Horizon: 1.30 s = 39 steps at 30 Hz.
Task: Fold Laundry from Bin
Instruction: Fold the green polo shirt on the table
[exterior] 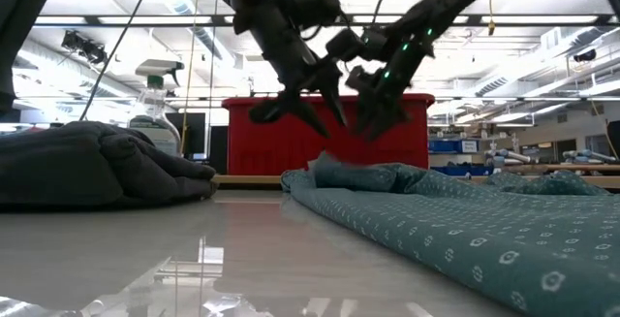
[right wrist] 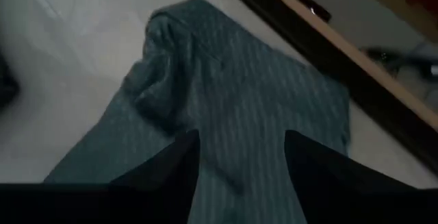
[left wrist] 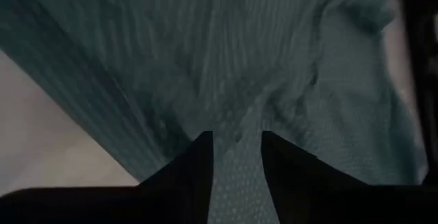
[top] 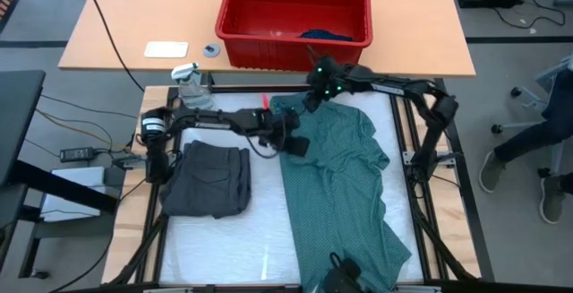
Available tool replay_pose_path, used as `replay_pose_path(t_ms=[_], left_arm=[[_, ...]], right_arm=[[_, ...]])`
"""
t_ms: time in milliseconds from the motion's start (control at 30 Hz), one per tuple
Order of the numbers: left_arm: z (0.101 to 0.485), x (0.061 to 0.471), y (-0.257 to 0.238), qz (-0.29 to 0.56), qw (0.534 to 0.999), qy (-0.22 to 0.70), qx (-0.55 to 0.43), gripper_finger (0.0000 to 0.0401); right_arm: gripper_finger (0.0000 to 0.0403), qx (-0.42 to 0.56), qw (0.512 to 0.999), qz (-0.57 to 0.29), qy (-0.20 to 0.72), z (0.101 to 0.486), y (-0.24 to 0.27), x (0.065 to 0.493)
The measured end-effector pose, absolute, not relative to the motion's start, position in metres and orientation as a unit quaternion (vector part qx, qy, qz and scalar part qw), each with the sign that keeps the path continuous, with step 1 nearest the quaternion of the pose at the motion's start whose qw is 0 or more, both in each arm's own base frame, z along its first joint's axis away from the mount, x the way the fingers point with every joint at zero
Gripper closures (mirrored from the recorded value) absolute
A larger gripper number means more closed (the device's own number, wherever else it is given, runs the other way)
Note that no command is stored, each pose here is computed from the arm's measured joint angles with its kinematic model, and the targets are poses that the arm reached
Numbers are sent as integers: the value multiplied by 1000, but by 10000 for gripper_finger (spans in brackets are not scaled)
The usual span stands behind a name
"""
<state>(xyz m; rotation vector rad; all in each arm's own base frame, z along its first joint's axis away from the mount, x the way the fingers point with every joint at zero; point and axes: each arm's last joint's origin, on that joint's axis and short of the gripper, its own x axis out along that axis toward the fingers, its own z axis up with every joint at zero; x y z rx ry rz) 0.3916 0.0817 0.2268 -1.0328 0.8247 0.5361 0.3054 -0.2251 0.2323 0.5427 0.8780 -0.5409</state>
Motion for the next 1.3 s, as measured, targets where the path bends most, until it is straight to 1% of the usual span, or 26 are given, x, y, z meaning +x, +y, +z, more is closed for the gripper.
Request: replay_pose_path(t_ms=[100, 167, 267, 433, 533, 667, 767, 833, 1033, 1200, 1300], left_arm=[[240, 383, 105, 251, 779, 353, -454, 263], [248, 377, 121, 242, 793, 341, -442, 262], [248, 373, 141, 233, 819, 337, -401, 262], [209, 375, 173, 207, 809, 377, -400, 262], [189, 374, 186, 202, 803, 394, -400, 262], [165, 364, 205, 236, 774, 429, -402, 264], [157, 351, 220, 265, 754, 446, -404, 272], [153, 344, 226, 272, 742, 460, -405, 277], [153, 336, 235, 275, 737, 463, -409, 284], [161, 341, 225, 209, 736, 451, -460, 284], [175, 348, 209, 173, 749, 447, -458, 284]], right_arm=[[186, 282, 820, -259, 427, 247, -210, 296], [186, 300, 810, -261, 430, 250, -200, 290], [186, 330, 799, -269, 426, 251, -183, 280], [186, 382, 779, -265, 422, 241, -137, 266], [186, 402, 786, -243, 401, 236, -105, 263], [186, 406, 789, -229, 401, 227, -66, 266], [186, 395, 793, -234, 399, 226, -43, 270], [186, 395, 793, -236, 399, 224, -31, 274], [186, 400, 787, -235, 407, 216, 2, 280], [186, 409, 779, -238, 411, 212, 25, 282], [187, 391, 782, -258, 411, 205, 31, 284]])
